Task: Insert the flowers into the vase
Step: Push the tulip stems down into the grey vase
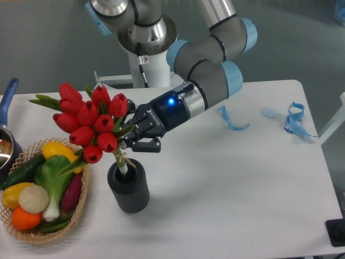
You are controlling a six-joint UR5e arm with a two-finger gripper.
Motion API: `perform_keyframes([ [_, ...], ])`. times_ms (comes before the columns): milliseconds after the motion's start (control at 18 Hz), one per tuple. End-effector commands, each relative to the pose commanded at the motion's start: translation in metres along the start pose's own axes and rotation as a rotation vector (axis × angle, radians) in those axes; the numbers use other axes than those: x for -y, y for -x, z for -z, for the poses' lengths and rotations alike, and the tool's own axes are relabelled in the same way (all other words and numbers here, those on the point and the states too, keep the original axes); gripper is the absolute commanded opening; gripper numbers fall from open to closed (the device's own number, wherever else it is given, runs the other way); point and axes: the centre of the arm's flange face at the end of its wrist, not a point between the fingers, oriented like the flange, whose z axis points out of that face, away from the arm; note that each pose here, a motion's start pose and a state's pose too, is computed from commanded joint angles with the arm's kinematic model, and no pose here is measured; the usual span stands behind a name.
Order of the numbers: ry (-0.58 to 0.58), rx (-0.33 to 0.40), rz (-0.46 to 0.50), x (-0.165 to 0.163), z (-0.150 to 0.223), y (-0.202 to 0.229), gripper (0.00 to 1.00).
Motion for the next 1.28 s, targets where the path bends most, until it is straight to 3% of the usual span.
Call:
perform_keyframes([
  [667, 0.006, 0.003, -0.006, -0.088, 0.001, 0.007, 0.19],
  [1111, 0.012, 0.005, -0.018, -0.114, 0.002, 0.007, 0.22],
  [1167, 0.014, 0.003, -0.023, -0.115, 0.002, 0.007, 0.24],
  [1278, 0.013, 0.006, -0.037, -0.113, 0.003, 0.009, 0.45],
])
